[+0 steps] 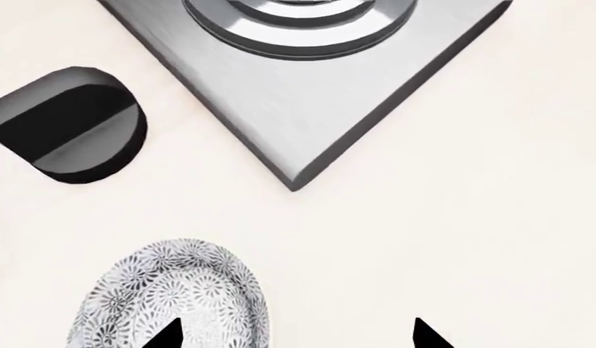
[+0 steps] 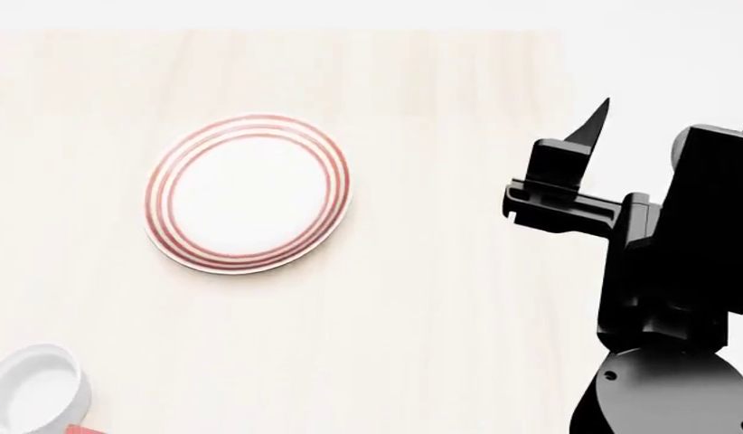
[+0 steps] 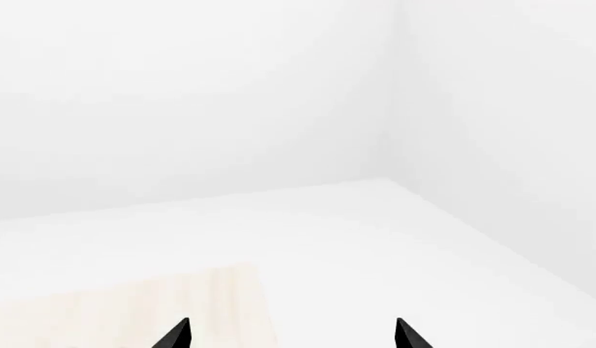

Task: Pick the akita bowl next to the ramekin and place it on the plate.

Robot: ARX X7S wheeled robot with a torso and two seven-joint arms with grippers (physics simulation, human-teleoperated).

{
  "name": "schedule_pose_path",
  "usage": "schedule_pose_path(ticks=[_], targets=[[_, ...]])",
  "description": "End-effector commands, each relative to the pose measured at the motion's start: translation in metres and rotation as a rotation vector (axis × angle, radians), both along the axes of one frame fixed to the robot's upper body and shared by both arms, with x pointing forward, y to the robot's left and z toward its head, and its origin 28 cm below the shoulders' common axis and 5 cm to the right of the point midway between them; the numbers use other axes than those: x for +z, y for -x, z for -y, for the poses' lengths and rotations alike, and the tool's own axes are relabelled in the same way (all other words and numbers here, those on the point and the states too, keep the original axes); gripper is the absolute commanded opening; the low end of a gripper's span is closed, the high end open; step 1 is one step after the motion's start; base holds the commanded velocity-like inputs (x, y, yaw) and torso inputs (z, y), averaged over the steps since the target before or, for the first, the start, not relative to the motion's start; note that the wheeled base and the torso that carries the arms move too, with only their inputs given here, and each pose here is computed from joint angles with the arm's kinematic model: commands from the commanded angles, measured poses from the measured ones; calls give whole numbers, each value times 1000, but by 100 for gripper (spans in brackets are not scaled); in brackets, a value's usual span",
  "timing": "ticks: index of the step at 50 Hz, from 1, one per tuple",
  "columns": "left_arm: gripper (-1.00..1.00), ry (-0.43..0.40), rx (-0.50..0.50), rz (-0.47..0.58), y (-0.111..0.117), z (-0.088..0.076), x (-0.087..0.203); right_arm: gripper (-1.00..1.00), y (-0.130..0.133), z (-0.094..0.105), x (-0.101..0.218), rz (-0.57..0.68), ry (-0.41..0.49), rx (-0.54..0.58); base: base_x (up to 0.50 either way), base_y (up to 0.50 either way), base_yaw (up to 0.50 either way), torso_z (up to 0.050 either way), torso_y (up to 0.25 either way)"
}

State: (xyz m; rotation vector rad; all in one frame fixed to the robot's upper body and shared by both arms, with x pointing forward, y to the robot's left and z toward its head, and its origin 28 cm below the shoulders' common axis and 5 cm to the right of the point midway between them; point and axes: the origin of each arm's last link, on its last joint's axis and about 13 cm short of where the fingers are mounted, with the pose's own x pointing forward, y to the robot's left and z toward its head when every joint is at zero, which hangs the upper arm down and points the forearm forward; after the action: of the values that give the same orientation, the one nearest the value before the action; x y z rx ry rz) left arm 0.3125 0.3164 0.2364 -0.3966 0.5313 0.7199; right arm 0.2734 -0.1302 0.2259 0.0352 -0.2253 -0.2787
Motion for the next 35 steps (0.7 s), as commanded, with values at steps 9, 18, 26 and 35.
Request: schedule_pose_path(ticks=[9, 18, 26, 35], targets=[[100, 24, -9, 36, 0, 0, 3, 100, 1, 1, 1, 11, -12, 1, 0, 0, 0, 0, 0], [100, 15, -21, 39, 0, -1, 5, 100, 1, 1, 0, 8, -14, 2, 0, 0, 0, 0, -105], [100, 4, -30, 36, 0, -2, 6, 100, 1, 1, 1, 8, -15, 1, 0, 0, 0, 0, -7], [100, -29, -58, 14, 3, -4, 7, 100, 0, 1, 0, 8, -14, 1, 0, 0, 0, 0, 0]])
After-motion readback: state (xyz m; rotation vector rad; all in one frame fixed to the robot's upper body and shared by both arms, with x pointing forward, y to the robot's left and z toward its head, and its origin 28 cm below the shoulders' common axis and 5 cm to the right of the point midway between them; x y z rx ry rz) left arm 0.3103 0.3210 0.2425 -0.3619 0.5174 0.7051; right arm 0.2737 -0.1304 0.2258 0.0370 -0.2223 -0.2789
